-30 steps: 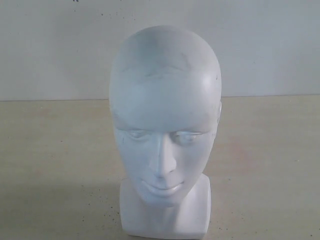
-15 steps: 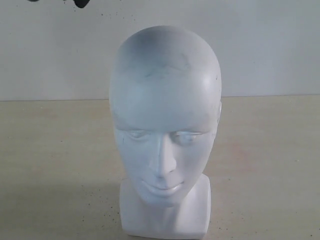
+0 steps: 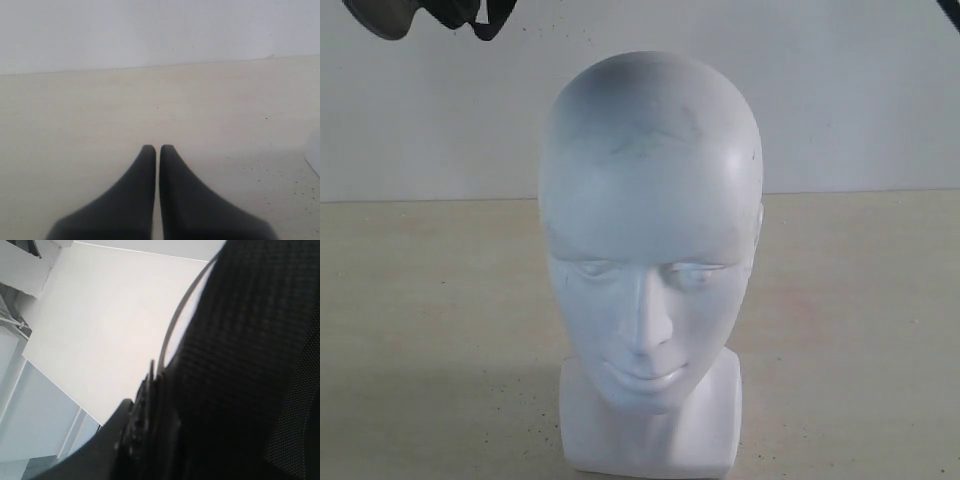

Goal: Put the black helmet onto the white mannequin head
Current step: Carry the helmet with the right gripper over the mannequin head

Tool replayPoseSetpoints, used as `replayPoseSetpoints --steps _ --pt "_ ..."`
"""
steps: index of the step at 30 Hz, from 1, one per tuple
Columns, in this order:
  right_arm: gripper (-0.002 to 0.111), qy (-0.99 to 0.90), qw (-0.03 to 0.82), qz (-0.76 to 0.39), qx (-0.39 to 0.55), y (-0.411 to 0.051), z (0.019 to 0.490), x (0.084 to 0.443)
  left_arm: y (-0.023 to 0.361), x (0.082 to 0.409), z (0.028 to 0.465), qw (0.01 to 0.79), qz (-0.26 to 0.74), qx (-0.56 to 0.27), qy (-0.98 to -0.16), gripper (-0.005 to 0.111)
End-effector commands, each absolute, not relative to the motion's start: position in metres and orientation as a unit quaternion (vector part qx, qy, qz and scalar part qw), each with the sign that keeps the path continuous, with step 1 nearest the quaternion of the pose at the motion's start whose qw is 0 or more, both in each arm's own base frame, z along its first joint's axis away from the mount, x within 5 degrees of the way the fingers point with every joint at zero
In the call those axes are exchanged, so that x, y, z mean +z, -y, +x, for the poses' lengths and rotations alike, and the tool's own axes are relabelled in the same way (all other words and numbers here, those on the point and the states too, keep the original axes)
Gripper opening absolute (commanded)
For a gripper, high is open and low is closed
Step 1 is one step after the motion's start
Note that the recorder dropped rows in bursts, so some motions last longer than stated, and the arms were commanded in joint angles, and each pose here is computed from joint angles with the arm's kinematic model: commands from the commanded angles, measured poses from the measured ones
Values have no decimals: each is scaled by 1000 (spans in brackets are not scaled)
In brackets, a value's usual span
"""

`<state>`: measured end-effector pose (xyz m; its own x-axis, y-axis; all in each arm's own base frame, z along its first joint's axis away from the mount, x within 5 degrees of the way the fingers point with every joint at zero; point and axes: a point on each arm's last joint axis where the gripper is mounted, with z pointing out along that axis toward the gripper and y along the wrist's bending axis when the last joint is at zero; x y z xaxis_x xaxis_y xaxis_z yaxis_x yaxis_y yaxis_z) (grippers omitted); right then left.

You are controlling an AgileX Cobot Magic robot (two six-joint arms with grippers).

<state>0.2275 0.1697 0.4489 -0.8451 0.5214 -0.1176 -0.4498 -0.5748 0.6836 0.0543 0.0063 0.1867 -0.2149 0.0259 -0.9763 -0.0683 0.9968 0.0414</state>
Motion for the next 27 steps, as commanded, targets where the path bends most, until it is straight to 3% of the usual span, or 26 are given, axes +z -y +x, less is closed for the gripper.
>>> replayPoseSetpoints --steps 1,10,27 --pt "0 -319 270 35 908 -163 222 460 -6 186 54 627 -10 38 -778 4" --pt "0 -283 268 76 918 -154 228 463 -6 186 54 627 -10 38 -778 4" --pt "0 -311 355 61 879 -117 245 463 -6 186 54 627 -10 38 -778 4"
